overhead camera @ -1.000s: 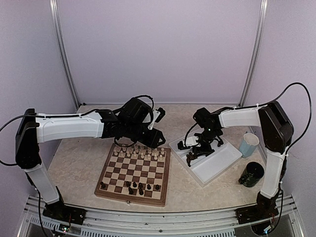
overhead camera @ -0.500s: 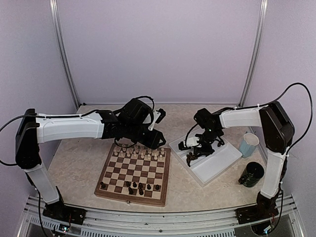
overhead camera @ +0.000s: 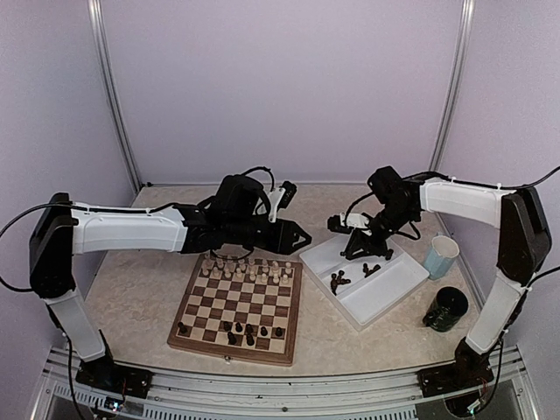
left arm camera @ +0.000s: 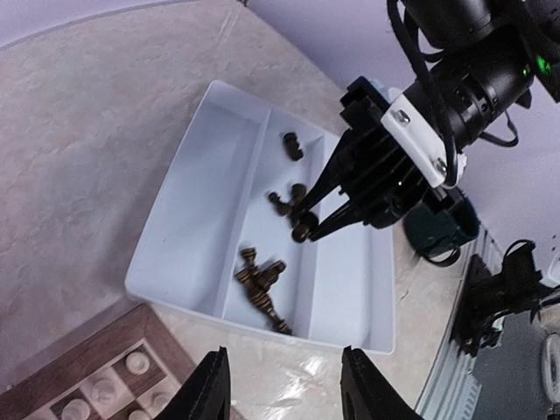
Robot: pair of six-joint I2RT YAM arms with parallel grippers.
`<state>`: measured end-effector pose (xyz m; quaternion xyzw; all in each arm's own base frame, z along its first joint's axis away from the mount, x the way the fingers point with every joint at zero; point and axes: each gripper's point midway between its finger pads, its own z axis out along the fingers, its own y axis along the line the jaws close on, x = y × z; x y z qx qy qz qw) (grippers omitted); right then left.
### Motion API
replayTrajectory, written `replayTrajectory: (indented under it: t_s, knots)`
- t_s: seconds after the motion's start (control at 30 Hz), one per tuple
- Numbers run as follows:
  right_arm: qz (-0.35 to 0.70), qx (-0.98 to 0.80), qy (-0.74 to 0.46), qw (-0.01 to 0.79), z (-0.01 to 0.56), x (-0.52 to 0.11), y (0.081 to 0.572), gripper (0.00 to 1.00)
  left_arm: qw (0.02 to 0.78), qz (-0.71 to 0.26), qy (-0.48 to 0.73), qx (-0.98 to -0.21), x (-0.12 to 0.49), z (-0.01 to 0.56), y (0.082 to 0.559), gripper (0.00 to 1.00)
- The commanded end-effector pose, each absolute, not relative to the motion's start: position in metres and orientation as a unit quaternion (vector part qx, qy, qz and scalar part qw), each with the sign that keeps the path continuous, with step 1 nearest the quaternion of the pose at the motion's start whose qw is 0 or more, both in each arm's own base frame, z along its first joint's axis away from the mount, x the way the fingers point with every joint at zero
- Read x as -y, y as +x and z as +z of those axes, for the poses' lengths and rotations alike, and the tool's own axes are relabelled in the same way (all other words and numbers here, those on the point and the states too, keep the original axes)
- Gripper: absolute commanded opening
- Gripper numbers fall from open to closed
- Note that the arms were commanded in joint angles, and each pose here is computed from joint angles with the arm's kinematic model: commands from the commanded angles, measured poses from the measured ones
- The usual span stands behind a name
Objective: Set up the chess pieces on the board
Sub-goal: Pick up the pawn from the storage box, then pass from the right arm to the left
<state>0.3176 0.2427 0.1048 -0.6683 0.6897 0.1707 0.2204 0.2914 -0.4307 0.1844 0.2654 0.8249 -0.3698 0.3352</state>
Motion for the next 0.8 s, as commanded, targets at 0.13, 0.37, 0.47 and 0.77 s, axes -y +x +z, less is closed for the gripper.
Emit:
replayTrajectory:
  t_s: [0.13, 0.37, 0.47, 0.77]
  knots:
    - [0.254, -0.661, -0.639, 0.301, 0.171, -0.272, 0.31, 0.09, 0.316, -0.5, 0.233, -0.772, 0.484, 0.209, 0.302, 0.42]
    - [0.281, -0.648, -0.631, 0.319, 0.191, -0.28, 0.304, 0.09, 0.296, -0.523, 0.237, -0.763, 0.502, 0.203, 0.302, 0.36]
    - [0.286, -0.645, -0.632, 0.321, 0.193, -0.283, 0.302, 0.09, 0.286, -0.529, 0.242, -0.762, 0.507, 0.199, 0.301, 0.35]
    - [0.29, -0.642, -0.634, 0.319, 0.195, -0.29, 0.3, 0.09, 0.272, -0.539, 0.251, -0.757, 0.514, 0.194, 0.299, 0.29]
